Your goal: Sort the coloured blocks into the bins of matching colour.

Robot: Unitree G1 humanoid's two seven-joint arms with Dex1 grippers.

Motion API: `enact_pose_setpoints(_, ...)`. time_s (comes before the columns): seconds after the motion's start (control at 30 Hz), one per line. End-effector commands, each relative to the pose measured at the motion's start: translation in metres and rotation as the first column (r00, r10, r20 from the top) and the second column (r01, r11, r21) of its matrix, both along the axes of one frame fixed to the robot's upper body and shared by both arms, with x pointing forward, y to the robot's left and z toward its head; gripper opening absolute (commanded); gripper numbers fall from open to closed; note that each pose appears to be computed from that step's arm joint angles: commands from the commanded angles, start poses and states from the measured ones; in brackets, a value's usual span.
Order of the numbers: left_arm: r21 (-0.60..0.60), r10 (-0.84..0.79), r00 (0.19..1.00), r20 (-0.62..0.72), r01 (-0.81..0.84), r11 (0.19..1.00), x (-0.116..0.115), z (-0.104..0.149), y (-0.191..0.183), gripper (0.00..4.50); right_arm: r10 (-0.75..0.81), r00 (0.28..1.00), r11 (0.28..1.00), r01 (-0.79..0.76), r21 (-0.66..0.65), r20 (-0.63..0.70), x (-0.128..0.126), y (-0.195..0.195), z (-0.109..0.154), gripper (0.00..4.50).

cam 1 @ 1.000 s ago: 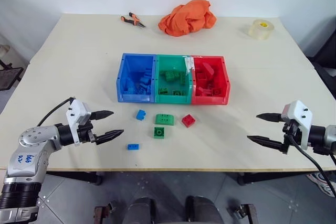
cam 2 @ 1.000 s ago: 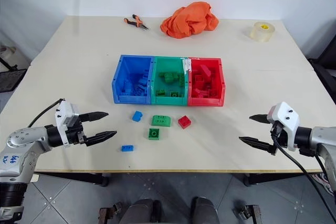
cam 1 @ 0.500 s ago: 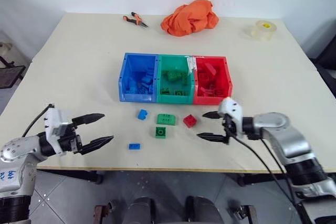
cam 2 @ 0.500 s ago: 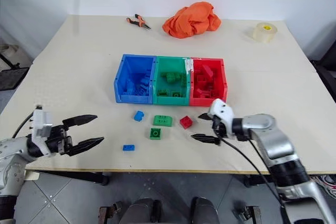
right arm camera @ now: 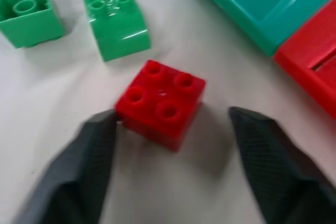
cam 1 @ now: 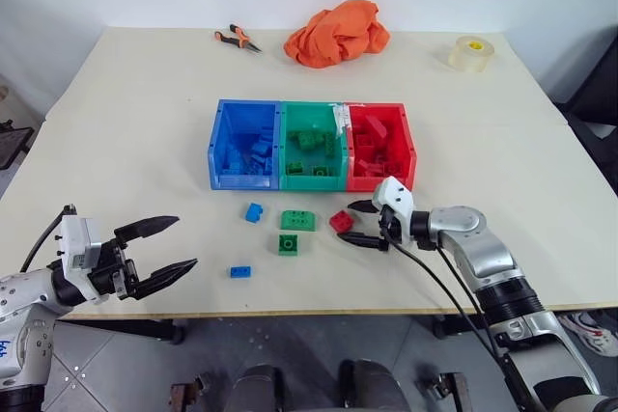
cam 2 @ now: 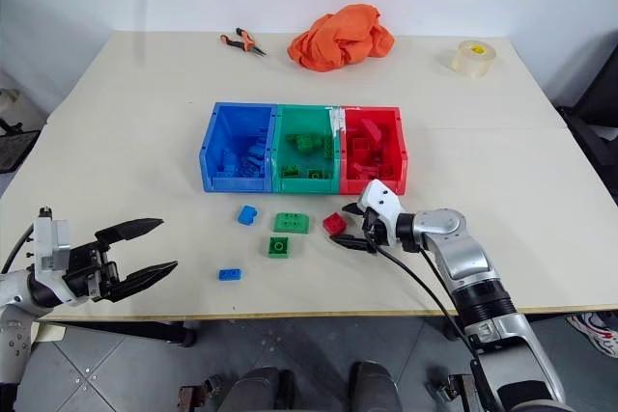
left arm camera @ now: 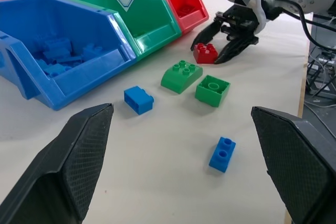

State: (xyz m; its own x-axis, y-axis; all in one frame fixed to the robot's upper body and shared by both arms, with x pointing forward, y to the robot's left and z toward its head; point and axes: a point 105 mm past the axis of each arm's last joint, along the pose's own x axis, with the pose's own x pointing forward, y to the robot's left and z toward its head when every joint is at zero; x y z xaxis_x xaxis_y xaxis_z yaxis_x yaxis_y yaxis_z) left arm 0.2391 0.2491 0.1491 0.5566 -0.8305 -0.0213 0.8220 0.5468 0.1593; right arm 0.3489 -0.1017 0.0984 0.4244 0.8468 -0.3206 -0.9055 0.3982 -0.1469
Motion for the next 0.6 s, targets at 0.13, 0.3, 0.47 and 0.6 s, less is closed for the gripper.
enact_pose_setpoints(0.13,-0.007,-0.026,0.998,0.058,0.027,1.0,0.007,0.01,-0.008,4.5,0.011,1.0,0.998,-0.012,0.059,0.012,-0.009,0.004,0.009,1.41)
enact_pose_setpoints(0.3,-0.016,-0.042,0.997,0.061,0.043,0.999,0.015,0.01,-0.011,4.5,0.022,0.998,0.995,-0.027,0.094,0.054,-0.023,-0.005,0.033,1.41)
enact_pose_setpoints(0.47,-0.023,-0.055,0.996,0.069,0.057,0.998,0.022,0.011,-0.015,4.5,-0.042,0.995,0.992,0.031,0.12,0.094,-0.024,-0.018,0.056,1.41)
enact_pose_setpoints(0.6,-0.024,-0.064,0.995,0.071,0.066,0.998,0.026,0.011,-0.017,4.5,-0.195,0.97,0.969,0.168,0.184,0.142,0.003,-0.037,0.083,1.41)
